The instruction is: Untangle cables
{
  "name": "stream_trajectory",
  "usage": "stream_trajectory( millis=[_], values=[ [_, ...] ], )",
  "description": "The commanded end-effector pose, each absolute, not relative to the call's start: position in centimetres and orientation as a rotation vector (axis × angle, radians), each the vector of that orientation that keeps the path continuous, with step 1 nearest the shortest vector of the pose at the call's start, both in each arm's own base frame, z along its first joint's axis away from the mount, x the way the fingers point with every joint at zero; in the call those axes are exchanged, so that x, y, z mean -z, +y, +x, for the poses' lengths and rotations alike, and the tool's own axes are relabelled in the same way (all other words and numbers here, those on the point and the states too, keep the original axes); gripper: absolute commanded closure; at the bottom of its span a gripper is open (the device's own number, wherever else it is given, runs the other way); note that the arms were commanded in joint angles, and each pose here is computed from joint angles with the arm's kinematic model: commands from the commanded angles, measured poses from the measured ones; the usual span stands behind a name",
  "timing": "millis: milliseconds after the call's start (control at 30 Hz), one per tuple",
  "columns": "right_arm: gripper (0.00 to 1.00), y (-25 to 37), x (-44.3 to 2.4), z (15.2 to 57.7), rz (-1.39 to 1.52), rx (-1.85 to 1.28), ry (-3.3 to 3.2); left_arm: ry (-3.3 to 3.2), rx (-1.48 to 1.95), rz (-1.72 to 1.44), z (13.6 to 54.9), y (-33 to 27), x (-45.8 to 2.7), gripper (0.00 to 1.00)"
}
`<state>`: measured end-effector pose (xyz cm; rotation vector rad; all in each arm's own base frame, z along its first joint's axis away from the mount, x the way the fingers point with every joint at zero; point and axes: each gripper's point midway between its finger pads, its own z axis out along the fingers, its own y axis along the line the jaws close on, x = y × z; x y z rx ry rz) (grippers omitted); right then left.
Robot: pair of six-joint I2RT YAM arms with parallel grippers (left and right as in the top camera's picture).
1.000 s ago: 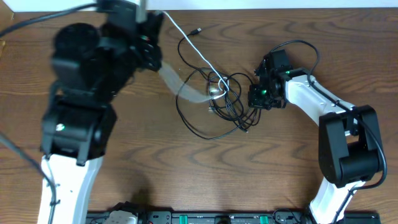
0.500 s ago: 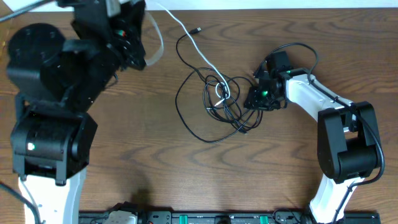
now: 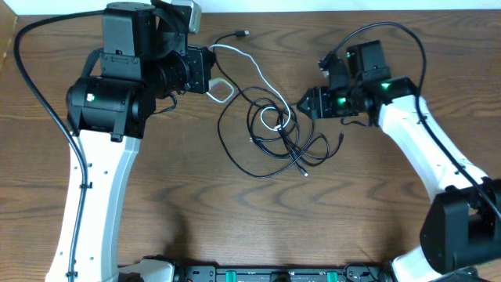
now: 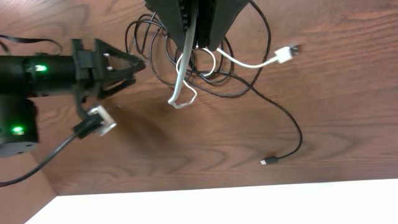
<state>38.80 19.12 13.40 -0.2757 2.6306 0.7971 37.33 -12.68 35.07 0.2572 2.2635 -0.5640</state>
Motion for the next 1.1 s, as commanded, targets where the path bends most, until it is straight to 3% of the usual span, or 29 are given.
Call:
stream_trajectory(
  millis=[0,233,767,933,1067],
  values=[
    [0.41,20.5,-11.5,39.2,-0.330,-0.786,2.641,2.233,0.582,0.270,36.7,-12.7,-36.2,0.93],
    [0.43,22.0,-7.6,40.8,-0.362,-0.768,2.647,2.139,0.575,0.283,34.5,-12.3,-39.4,0.93],
    [0.47,25.5,-7.7,40.1,-0.520,-0.780,2.577,2.131,0.574,0.284,34.1,-12.3,-39.7,0.93],
    [0.45,24.9,-7.0,39.4,-0.600,-0.738,2.596,2.133,0.551,0.272,34.3,-12.0,-39.7,0.93],
    [0.36,25.0,-7.4,38.2,-0.774,-0.843,2.536,2.134,0.533,0.262,34.4,-11.7,-39.6,0.93]
  ],
)
